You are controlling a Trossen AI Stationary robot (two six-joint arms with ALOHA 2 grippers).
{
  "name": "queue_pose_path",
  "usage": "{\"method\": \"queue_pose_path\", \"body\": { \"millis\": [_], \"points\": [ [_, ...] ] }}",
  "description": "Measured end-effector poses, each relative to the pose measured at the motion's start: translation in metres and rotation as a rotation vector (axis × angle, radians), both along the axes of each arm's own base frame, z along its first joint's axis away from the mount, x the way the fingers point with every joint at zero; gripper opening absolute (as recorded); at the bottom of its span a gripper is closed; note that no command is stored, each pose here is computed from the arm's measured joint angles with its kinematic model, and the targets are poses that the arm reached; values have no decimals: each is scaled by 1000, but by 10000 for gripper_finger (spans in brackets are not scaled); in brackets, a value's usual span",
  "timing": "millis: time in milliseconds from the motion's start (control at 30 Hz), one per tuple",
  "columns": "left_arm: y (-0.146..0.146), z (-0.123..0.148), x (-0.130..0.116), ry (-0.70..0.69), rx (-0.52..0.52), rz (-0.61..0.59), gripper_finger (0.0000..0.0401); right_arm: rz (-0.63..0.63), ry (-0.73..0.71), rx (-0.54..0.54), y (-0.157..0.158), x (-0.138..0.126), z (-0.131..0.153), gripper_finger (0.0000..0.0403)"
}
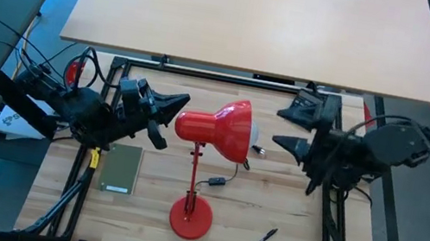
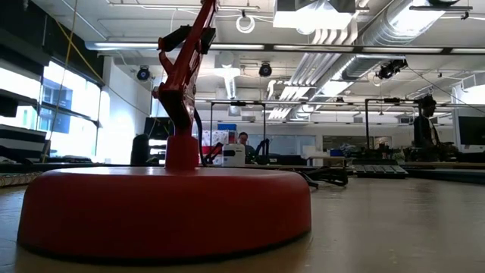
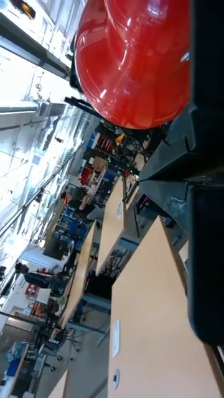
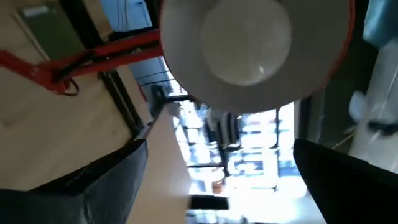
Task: Screw lightbulb
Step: Insert the white lightbulb into the red lamp
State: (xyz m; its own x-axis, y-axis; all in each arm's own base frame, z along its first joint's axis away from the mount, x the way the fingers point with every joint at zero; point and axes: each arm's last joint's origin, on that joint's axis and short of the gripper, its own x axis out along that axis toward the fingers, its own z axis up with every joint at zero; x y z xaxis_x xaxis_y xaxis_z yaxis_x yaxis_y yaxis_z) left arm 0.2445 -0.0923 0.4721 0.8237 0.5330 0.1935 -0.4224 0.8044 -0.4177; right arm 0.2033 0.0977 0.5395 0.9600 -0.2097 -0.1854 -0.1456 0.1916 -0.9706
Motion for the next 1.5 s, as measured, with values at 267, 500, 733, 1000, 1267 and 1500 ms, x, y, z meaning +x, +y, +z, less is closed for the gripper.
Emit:
{"method": "queue_pose_path", "body": {
  "millis": [267,500,733,1000,1267,1500],
  "points": [
    [0,0,0,-84,-129,-30,0,37,-82,-217,16,26,7,398],
    [0,0,0,-147,-226,-56,0,99,-116,-152,19,28,8,398],
    [0,0,0,-149,-230,-57,0,107,-112,-120,18,31,7,398],
    [0,0,0,-150,-230,-57,0,111,-88,-78,21,41,0,398],
    [0,0,0,-150,-230,-58,0,103,-103,70,17,46,-2,398],
    [0,0,0,-147,-225,-57,0,108,-151,311,6,25,8,398]
  ]
}}
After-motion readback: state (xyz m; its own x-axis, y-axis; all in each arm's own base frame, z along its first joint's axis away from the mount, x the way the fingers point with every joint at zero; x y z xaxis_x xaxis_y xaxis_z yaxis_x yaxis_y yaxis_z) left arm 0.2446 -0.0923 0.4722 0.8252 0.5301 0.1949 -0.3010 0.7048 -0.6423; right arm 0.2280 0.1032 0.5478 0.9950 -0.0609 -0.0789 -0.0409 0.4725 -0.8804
